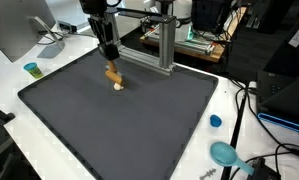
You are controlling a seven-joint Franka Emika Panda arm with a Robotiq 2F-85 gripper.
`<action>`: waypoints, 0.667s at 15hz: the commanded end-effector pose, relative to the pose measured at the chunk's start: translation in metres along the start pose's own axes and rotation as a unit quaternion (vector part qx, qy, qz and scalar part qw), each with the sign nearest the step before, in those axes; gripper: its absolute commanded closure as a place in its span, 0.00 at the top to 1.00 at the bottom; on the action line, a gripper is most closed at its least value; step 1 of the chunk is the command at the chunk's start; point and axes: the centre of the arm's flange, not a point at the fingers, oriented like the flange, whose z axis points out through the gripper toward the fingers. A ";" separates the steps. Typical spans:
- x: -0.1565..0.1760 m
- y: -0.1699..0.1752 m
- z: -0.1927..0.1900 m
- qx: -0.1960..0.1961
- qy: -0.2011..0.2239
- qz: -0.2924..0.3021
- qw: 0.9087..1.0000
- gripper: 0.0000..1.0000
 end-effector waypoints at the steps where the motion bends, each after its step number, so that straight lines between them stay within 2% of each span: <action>1: -0.009 0.004 -0.043 0.024 0.003 -0.028 0.999 0.21; 5: -0.016 0.009 -0.046 -0.017 0.060 -0.010 0.998 0.21; 8: -0.032 0.018 -0.043 -0.036 0.058 -0.013 0.998 0.21; 10: -0.043 0.020 -0.041 -0.034 0.033 -0.024 0.999 0.21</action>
